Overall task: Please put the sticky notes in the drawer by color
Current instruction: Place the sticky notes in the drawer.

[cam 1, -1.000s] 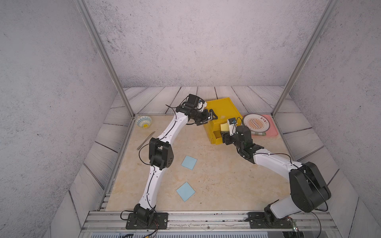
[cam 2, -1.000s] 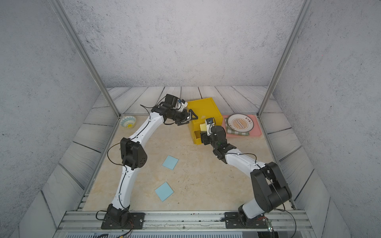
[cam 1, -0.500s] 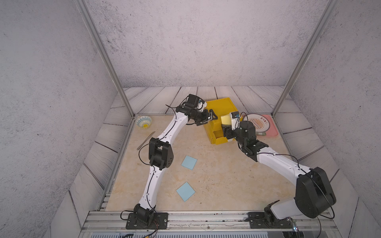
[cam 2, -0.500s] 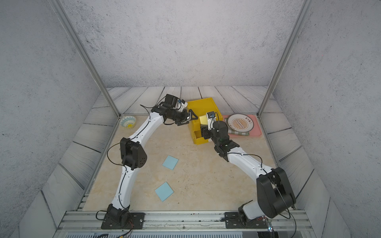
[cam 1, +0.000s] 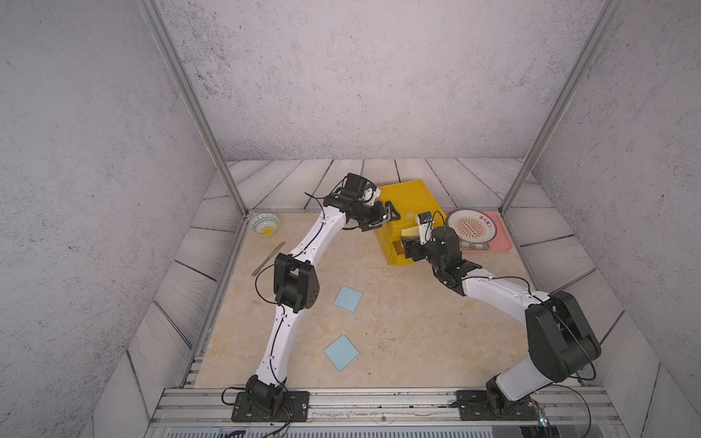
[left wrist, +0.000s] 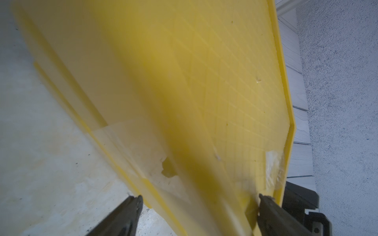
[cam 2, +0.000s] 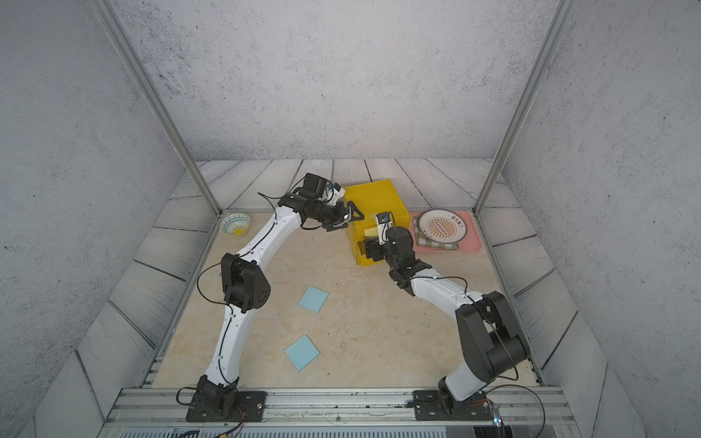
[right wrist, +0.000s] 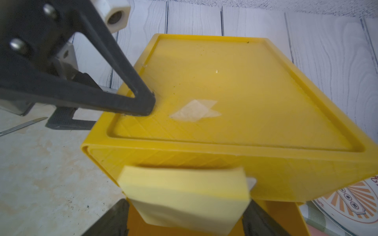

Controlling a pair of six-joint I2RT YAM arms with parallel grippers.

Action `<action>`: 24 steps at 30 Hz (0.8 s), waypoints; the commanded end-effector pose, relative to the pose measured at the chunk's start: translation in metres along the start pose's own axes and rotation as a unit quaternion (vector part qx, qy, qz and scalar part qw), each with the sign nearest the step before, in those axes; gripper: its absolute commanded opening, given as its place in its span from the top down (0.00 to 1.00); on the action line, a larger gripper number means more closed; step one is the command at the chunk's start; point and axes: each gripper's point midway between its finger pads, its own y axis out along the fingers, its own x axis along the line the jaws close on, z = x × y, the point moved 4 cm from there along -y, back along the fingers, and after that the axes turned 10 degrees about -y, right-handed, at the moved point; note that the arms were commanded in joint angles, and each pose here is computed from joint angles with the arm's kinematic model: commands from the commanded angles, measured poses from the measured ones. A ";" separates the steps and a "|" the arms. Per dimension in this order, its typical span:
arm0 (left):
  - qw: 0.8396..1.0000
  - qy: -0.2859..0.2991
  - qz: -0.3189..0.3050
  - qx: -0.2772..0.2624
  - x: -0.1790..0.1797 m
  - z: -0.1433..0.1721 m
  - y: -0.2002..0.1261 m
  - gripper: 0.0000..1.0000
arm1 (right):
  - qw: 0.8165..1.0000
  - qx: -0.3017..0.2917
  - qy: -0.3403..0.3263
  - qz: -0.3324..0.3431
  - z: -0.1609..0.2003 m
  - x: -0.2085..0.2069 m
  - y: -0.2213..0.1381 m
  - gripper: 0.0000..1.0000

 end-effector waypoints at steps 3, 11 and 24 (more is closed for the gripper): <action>1.000 0.000 -0.011 0.004 -0.003 0.006 -0.010 0.06 | 1.000 -0.010 0.002 0.009 -0.001 -0.004 -0.005 0.09; 1.000 0.002 -0.012 0.003 -0.004 0.006 -0.013 0.06 | 1.000 -0.004 0.010 0.017 -0.027 -0.015 -0.053 0.11; 1.000 -0.001 -0.011 0.002 -0.002 0.000 -0.014 0.06 | 0.988 0.107 0.100 -0.052 0.038 0.002 -0.100 0.55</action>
